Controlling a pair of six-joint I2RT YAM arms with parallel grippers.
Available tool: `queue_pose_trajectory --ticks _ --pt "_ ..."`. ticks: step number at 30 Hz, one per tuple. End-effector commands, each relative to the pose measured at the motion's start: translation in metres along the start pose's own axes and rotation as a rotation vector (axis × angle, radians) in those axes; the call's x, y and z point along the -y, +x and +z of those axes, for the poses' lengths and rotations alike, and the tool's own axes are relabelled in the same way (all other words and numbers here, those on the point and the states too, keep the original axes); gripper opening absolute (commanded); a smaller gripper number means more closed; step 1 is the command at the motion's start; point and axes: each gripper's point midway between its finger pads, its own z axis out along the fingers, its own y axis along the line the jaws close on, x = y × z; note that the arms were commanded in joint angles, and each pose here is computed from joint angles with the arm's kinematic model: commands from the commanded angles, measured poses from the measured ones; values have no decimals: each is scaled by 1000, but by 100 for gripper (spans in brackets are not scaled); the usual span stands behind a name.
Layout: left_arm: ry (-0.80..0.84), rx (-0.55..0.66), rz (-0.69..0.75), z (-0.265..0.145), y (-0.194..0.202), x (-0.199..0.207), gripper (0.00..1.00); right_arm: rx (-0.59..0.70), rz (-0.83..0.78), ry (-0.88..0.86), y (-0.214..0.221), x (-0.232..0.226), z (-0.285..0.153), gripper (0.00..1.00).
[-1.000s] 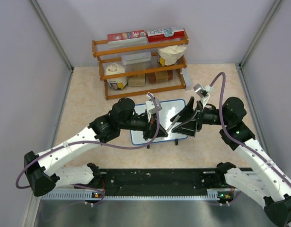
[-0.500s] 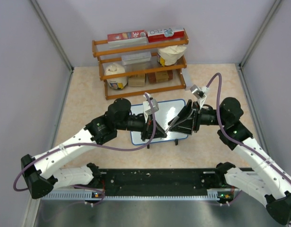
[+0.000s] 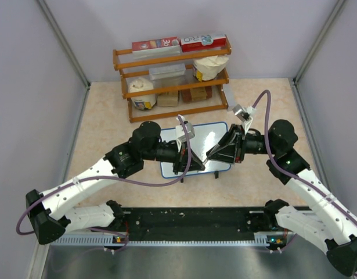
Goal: Write a sentence on the whiteboard
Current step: Pick up the whiteboard marker at the center of the board, then adjust the whiteboard at the center of the board.
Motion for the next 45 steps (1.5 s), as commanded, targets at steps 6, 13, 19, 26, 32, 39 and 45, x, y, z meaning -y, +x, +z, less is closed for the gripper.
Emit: queue_pose_trajectory --ticks 6,13,19,26,32,39,45 --pt "34 31 40 0 -7 6 0 -9 -40 -28 4 -5 0 0" --pt "-6 39 35 -2 -8 1 9 -8 -47 26 9 3 -2 0" --pt "-119 84 8 -9 -13 -14 90 37 -75 131 5 15 -8 0" --pt "-242 145 -51 -25 -6 -40 99 116 -95 322 2 42 -21 0" --pt "-323 205 -184 -50 12 -75 98 193 -108 479 -1 61 -40 0" --pt "-456 246 -337 -83 44 -119 96 230 -120 563 1 68 -53 0" --pt "-608 224 -424 -107 83 -141 96 250 -126 611 5 76 -61 0"
